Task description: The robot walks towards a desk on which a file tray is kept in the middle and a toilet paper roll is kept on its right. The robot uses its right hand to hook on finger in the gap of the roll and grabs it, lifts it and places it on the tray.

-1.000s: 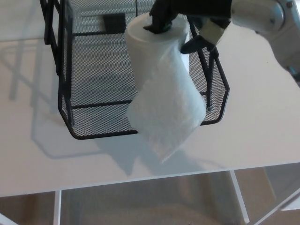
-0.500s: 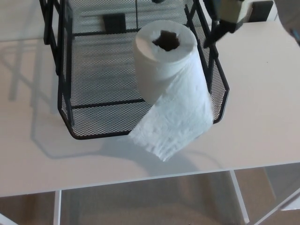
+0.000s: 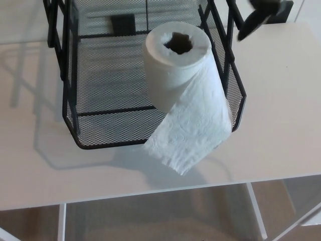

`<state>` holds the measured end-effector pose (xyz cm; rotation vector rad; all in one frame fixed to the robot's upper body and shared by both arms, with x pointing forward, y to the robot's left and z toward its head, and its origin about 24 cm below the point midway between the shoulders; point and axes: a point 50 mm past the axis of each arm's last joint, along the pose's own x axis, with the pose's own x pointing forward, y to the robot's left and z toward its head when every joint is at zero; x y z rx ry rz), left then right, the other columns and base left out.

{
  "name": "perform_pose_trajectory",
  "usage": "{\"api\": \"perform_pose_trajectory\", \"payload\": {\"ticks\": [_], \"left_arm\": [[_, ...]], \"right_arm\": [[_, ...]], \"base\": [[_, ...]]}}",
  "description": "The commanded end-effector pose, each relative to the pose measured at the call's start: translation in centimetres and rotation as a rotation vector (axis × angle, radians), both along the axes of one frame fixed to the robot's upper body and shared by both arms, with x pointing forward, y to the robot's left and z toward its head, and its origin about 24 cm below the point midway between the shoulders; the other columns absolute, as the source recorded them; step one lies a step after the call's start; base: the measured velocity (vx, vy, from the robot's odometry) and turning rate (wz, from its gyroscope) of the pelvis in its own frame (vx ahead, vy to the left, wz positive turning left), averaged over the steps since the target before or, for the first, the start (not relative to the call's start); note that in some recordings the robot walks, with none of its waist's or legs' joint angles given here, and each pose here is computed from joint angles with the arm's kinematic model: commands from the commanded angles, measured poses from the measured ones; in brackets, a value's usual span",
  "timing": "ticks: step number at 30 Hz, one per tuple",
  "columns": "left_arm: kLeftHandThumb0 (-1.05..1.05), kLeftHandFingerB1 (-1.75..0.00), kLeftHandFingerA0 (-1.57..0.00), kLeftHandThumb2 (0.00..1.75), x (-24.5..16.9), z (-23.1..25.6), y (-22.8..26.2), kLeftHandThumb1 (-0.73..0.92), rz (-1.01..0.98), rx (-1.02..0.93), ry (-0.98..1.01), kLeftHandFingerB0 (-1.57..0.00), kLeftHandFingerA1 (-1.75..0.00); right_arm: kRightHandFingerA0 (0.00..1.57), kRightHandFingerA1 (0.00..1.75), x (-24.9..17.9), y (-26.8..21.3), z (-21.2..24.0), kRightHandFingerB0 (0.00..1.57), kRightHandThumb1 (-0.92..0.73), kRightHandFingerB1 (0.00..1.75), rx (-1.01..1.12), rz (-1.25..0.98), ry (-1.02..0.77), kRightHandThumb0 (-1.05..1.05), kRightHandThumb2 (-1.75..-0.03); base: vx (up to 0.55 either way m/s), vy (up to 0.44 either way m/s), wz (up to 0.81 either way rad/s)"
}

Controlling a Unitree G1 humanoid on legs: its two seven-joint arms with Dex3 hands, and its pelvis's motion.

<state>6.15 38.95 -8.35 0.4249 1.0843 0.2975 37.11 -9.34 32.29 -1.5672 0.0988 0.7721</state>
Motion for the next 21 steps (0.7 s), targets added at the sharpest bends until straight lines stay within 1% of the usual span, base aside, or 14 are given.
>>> {"api": "perform_pose_trajectory", "payload": {"ticks": [1,2,4,5,6,7,9,11,12,13,14,16,20,21], "left_arm": [[-0.63,-0.33,-0.31,0.72,-1.4,0.1,0.5,0.92,-0.039,0.044,0.052,-0.28,-0.36],[-0.64,-0.34,-0.36,0.71,-1.4,0.2,0.5,0.92,-0.032,0.041,0.042,-0.29,-0.39],[-0.64,-0.33,-0.34,0.71,-1.4,0.2,0.6,0.92,-0.016,0.020,0.031,-0.28,-0.37],[-0.64,-0.32,-0.31,0.70,-1.3,0.3,0.6,0.92,-0.017,0.025,0.034,-0.27,-0.36],[-0.63,-0.33,-0.29,0.71,-1.3,0.3,0.7,0.92,-0.015,0.025,0.036,-0.26,-0.35],[-0.62,-0.33,-0.29,0.71,-1.2,0.3,0.8,0.92,-0.014,0.026,0.041,-0.28,-0.35],[-0.62,-0.33,-0.28,0.71,-1.2,0.4,0.7,0.92,-0.020,0.028,0.042,-0.26,-0.35],[-0.62,-0.33,-0.30,0.70,-1.3,0.3,0.7,0.92,-0.010,0.026,0.040,-0.28,-0.35],[-0.63,-0.33,-0.32,0.70,-1.4,0.3,0.7,0.92,-0.013,0.029,0.040,-0.28,-0.36],[-0.64,-0.32,-0.34,0.69,-1.5,0.1,0.5,0.92,-0.003,0.023,0.048,-0.29,-0.36],[-0.62,-0.32,-0.32,0.69,-1.5,0.1,0.5,0.92,0.001,0.022,0.048,-0.27,-0.36],[-0.63,-0.33,-0.32,0.69,-1.2,0.1,0.5,0.92,0.012,0.028,0.042,-0.30,-0.37],[-0.63,-0.33,-0.23,0.70,-0.8,0.2,0.7,0.92,-0.001,0.032,0.037,-0.28,-0.34],[-0.67,-0.33,-0.29,0.69,-0.9,0.3,0.7,0.92,0.009,0.042,0.036,-0.31,-0.36]], "right_arm": [[0.92,1.20,-8.1,-12.4,11.9,0.06,-0.44,0.25,0.352,-0.161,0.153,-0.79,-0.84],[0.92,1.28,-8.8,-13.8,12.1,0.15,-0.51,0.28,0.393,-0.258,0.093,-0.73,-0.57],[0.91,1.32,-9.9,-15.9,12.2,0.13,-0.56,0.27,0.446,-0.315,0.032,-0.65,-0.57],[0.97,1.20,-11.7,-19.2,12.1,0.07,-0.51,0.36,0.420,-0.358,-0.082,-0.70,-0.84],[0.92,1.31,-12.3,-20.4,11.9,0.11,-0.60,0.22,0.426,-0.370,-0.097,-0.68,-0.61],[0.97,1.24,-13.6,-23.2,11.3,0.05,-0.50,0.28,0.458,-0.405,-0.112,-0.73,-0.87],[0.92,1.04,-15.4,-26.9,10.1,0.12,-0.61,0.25,0.585,-0.491,-0.101,-0.56,-0.59],[1.01,0.97,-17.2,-29.3,9.1,0.18,-0.61,0.28,0.599,-0.600,-0.154,-0.60,-0.59],[0.88,1.17,-19.0,-30.4,8.1,0.11,-0.66,0.22,0.568,-0.617,-0.199,-0.44,-0.62],[0.96,1.07,-20.7,-32.4,6.4,0.00,-0.49,0.44,0.581,-0.636,-0.235,-0.33,-0.95],[0.99,1.02,-22.3,-34.6,3.8,0.17,-0.60,0.28,0.756,-0.752,-0.214,-0.51,-0.58],[0.93,1.03,-24.1,-37.1,-0.1,0.11,-0.49,0.39,0.898,-0.847,-0.205,-0.61,-0.79],[0.96,0.76,-26.1,-39.7,-5.8,0.18,-0.60,0.29,1.087,-0.963,-0.255,-0.48,-0.59],[0.90,0.73,-26.8,-40.1,-7.5,0.07,-0.48,0.40,1.050,-0.990,-0.282,-0.63,-0.80]], "base": [[0.00,0.000,0.00],[0.00,0.000,0.00],[0.00,0.000,0.00],[0.00,0.000,0.00],[0.00,0.000,0.00],[0.00,0.000,0.00],[0.00,0.000,0.00],[0.00,0.000,0.00],[0.00,0.000,0.00],[0.00,0.000,0.00],[0.00,0.000,0.00],[0.00,0.000,0.00],[0.00,0.000,0.00],[0.00,0.000,0.00]]}}
